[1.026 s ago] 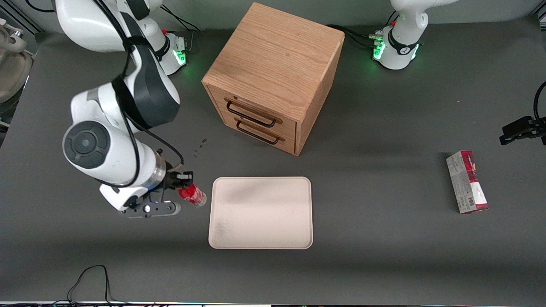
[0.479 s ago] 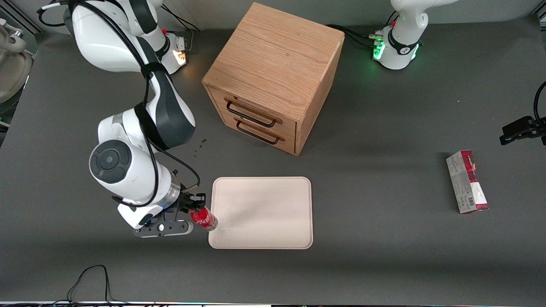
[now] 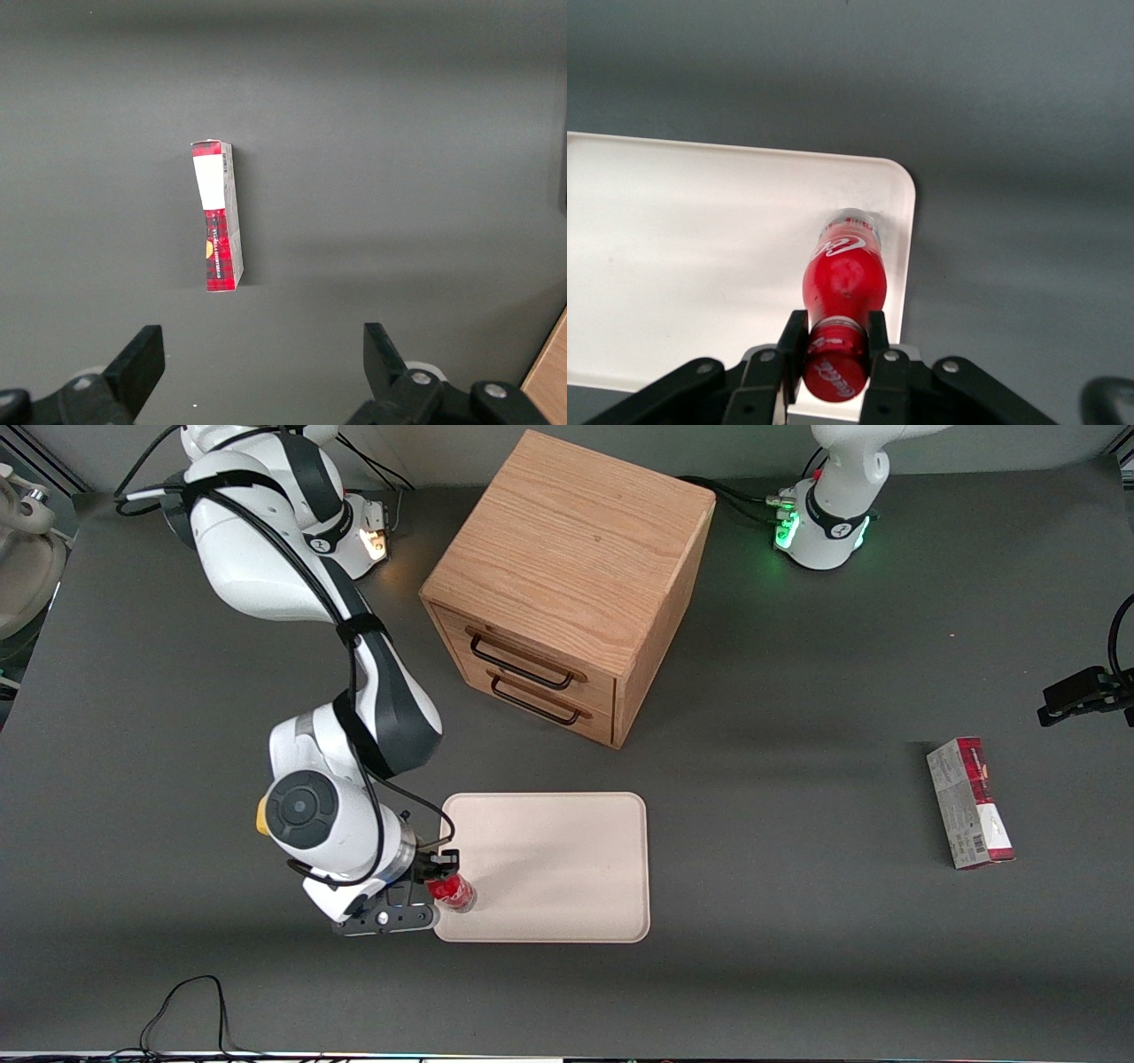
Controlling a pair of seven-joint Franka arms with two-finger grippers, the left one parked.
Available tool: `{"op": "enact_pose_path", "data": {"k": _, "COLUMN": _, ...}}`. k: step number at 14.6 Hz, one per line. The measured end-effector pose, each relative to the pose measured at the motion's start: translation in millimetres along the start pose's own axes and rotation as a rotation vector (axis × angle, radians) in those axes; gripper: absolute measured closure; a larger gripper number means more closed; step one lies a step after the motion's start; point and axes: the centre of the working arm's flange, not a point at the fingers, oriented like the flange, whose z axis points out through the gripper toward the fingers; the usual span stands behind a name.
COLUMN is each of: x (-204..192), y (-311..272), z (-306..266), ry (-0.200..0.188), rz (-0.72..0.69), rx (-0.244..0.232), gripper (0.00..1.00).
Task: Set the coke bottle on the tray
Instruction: 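Lower the bottle onto the tray and open the right gripper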
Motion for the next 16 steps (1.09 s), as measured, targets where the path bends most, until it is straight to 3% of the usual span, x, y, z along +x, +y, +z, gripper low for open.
{"op": "enact_pose_path", "data": {"k": 15, "x": -2, "y": 2, "z": 15, "ry": -0.035, "rz": 0.002, "rx": -0.009, "gripper": 0.69}}
{"op": "enact_pose_path", "data": {"k": 16, "x": -2, "y": 2, "z": 15, "ry": -0.035, "rz": 0.002, "rx": -0.009, "gripper": 0.62}}
